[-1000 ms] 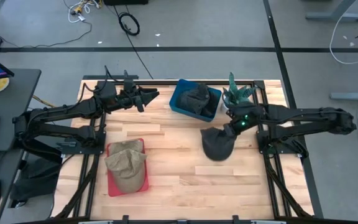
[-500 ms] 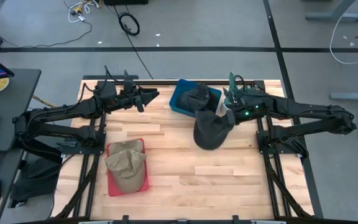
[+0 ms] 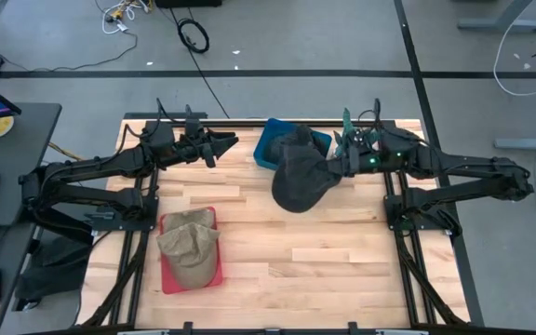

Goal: Pick & Place hat
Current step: Put the black cap into the blue bin

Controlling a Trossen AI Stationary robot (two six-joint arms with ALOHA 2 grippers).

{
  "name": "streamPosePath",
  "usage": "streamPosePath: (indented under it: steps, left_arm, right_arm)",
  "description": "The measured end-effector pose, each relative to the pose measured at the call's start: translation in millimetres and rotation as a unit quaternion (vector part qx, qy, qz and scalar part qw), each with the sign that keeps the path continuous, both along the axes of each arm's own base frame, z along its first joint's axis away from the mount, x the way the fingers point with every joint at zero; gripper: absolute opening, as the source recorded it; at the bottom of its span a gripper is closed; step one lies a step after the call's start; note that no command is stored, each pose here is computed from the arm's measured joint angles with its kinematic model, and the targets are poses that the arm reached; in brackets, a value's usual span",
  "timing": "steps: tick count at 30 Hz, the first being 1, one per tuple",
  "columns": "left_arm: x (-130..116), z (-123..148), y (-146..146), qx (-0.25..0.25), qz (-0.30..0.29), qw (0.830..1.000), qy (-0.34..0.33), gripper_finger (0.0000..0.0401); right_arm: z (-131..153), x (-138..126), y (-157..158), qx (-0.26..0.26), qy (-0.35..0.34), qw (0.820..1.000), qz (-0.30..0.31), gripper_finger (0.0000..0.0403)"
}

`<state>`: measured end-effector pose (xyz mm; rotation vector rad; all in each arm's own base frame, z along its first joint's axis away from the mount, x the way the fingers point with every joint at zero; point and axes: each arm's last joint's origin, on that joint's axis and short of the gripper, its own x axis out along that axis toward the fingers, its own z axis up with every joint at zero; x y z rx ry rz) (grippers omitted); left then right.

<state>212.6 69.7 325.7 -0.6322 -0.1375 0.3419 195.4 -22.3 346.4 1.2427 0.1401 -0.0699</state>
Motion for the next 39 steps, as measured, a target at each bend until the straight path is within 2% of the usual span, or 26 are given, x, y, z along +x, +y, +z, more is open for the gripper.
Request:
streamPosePath:
  steps: [9, 15, 19, 22, 25, 27, 31, 35, 39]
  left_arm:
    - [0.0, 0.0, 0.0, 0.000, 0.000, 1.000, 0.000, 0.0186]
    - [0.0, 0.0, 0.0, 0.001, 0.000, 1.000, 0.000, 0.0186]
    - [0.0, 0.0, 0.0, 0.002, 0.000, 1.000, 0.001, 0.0186]
    - [0.0, 0.0, 0.0, 0.005, 0.000, 1.000, 0.002, 0.0186]
    - [0.0, 0.0, 0.0, 0.009, 0.000, 1.000, 0.003, 0.0186]
    - [0.0, 0.0, 0.0, 0.012, 0.000, 1.000, 0.005, 0.0186]
    - [0.0, 0.0, 0.0, 0.012, 0.000, 1.000, 0.005, 0.0186]
    - [0.0, 0.0, 0.0, 0.012, 0.000, 1.000, 0.005, 0.0186]
    - [-0.1, 0.0, -0.1, 0.012, 0.000, 1.000, 0.005, 0.0186]
  right_arm:
    - [17.8, 1.6, 2.1, 0.024, -0.092, 0.993, -0.065, 0.0007]
    - [33.7, -0.9, 0.1, 0.028, -0.176, 0.974, -0.138, 0.0007]
    - [45.6, 1.0, -0.5, 0.018, -0.202, 0.964, -0.171, 0.0006]
    - [63.5, 8.4, -0.7, -0.019, -0.182, 0.967, -0.178, 0.0006]
    - [78.2, 15.8, -3.1, -0.065, -0.116, 0.969, -0.210, 0.0006]
    - [86.9, 20.9, -5.7, -0.090, -0.096, 0.961, -0.244, 0.0006]
    - [102.2, 30.4, -10.9, -0.134, -0.083, 0.932, -0.326, 0.0006]
    - [92.8, 48.0, -17.6, -0.157, -0.040, 0.912, -0.378, 0.0006]
    - [76.6, 70.4, -25.4, -0.144, -0.016, 0.908, -0.394, 0.0006]
